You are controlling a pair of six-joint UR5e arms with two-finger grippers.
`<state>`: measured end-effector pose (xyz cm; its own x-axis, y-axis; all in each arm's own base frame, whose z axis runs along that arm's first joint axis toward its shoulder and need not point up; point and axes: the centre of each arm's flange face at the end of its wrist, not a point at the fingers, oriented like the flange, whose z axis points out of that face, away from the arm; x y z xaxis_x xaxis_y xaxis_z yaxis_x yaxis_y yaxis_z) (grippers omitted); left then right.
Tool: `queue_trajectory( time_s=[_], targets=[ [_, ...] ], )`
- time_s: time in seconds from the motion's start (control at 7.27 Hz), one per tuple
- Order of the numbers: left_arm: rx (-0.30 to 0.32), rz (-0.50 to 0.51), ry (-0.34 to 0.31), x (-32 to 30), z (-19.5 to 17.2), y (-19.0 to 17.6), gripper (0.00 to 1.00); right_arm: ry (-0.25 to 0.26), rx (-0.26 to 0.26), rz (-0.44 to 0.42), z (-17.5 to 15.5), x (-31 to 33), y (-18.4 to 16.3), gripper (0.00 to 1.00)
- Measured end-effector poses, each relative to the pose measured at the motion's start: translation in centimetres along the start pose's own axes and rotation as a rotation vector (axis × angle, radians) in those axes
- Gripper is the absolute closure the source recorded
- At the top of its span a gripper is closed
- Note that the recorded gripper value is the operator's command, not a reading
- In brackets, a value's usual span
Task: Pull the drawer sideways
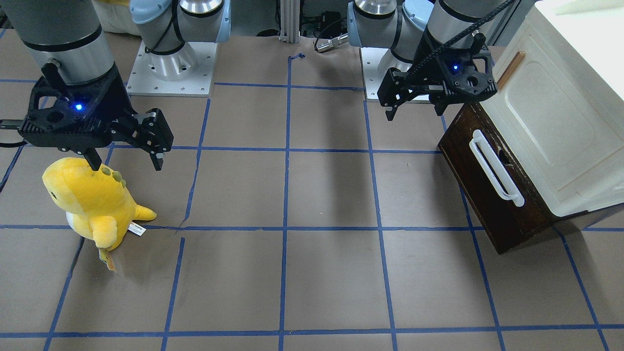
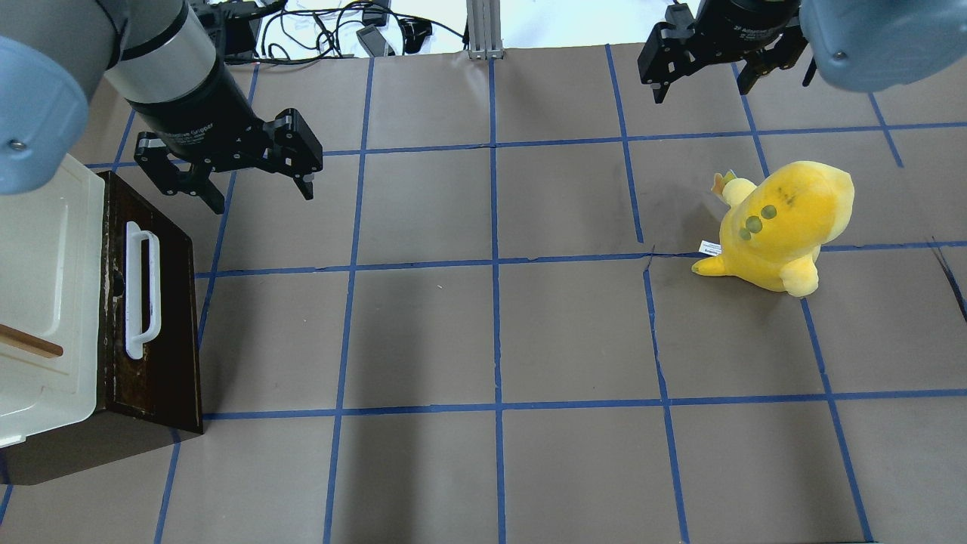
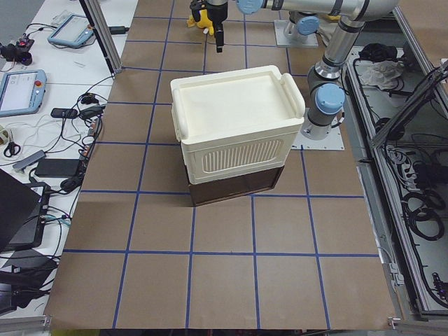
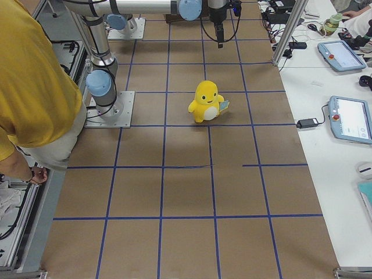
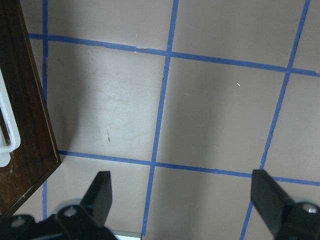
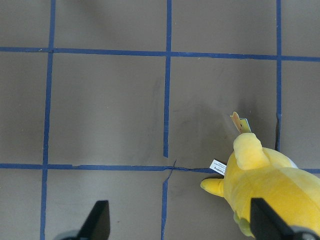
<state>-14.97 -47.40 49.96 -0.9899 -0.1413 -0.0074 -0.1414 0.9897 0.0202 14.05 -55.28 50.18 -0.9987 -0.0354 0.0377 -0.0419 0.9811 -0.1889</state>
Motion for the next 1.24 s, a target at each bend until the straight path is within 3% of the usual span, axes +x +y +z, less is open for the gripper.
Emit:
queue_trajectory(
  time_s=[1.24],
  targets=[
    [0.009, -0.004, 0.000, -0.05, -0.32, -0.20, 0.00, 0.000, 0.000, 0.000, 0.00, 0.00, 0.00, 0.00]
  ],
)
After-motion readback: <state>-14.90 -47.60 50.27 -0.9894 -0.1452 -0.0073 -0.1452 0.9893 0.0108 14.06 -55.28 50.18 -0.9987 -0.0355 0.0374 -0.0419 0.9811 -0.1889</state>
